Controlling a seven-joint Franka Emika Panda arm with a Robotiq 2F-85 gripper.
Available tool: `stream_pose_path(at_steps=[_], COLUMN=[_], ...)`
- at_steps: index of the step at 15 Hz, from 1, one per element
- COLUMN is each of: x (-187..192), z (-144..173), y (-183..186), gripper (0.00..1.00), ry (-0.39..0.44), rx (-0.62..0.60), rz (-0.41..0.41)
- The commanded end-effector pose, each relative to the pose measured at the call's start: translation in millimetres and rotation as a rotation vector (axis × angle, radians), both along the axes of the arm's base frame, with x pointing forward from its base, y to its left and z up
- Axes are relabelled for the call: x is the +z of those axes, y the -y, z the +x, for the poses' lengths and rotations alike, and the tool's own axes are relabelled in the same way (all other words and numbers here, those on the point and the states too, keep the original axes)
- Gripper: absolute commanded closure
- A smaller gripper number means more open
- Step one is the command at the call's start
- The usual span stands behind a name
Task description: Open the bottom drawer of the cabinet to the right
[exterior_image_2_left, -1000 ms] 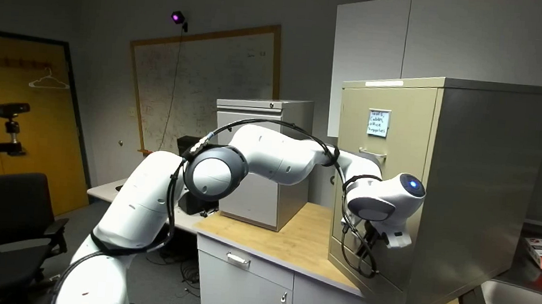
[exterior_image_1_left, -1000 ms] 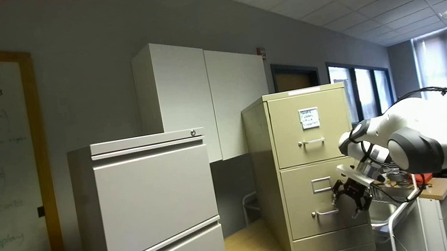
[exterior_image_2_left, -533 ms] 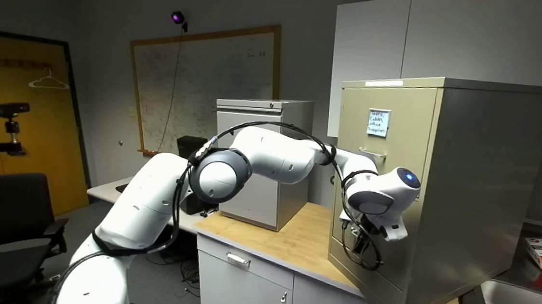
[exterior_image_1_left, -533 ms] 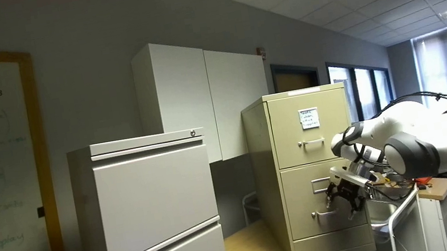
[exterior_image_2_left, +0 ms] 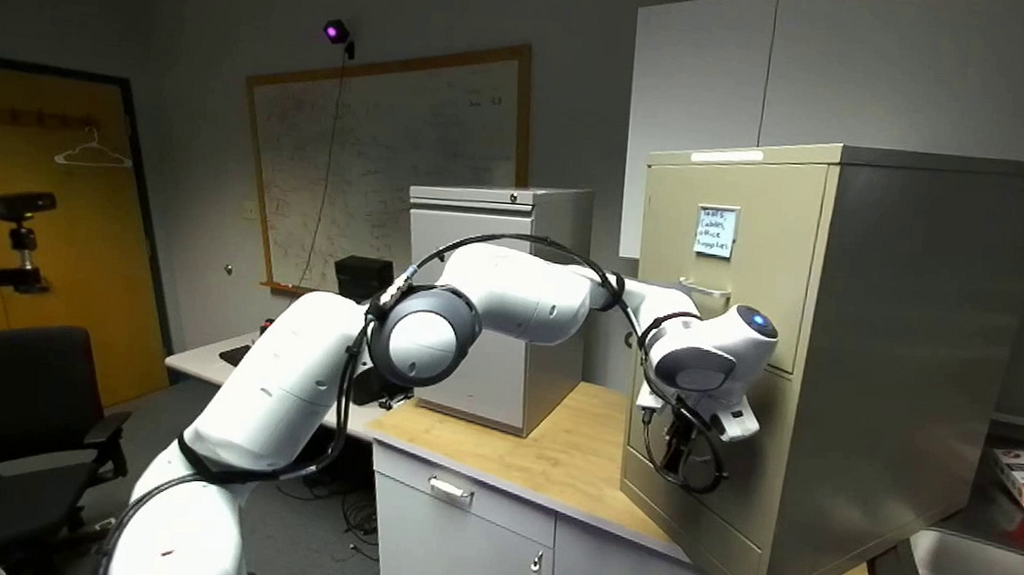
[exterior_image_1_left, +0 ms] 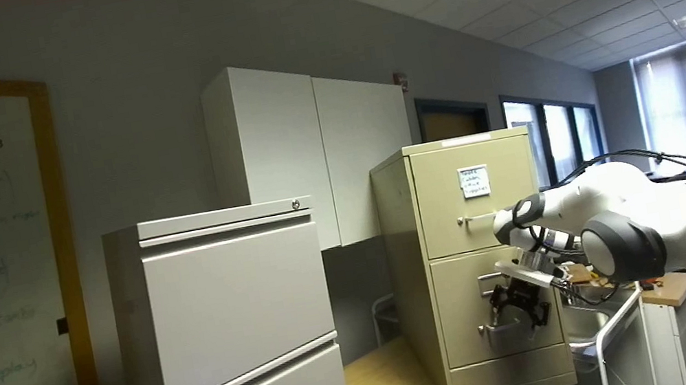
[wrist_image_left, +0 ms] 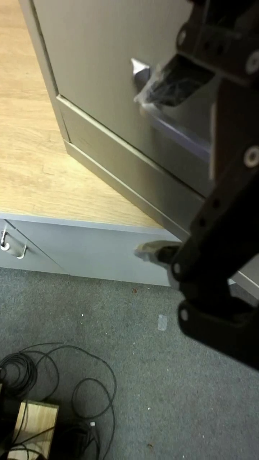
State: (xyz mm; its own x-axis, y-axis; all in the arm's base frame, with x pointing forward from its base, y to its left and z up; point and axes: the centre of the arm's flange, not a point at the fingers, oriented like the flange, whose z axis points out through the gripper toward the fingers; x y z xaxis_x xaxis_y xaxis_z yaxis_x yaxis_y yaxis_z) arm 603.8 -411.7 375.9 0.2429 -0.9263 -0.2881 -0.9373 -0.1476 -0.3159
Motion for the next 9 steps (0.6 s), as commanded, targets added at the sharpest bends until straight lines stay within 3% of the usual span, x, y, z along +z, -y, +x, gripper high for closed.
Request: stream_pose_path(at_steps=[1, 4, 9], x=[0.0, 0.1, -20.4], z=[-0.7, 1.0, 0.0], y=[1.0, -0.2, 17.2], gripper=[0.00, 0.00, 0.00], ry=[0.000, 0.021, -0.019], rx=[-0.002, -0.101, -0.236], rz=[0.000, -0.025, -0.038])
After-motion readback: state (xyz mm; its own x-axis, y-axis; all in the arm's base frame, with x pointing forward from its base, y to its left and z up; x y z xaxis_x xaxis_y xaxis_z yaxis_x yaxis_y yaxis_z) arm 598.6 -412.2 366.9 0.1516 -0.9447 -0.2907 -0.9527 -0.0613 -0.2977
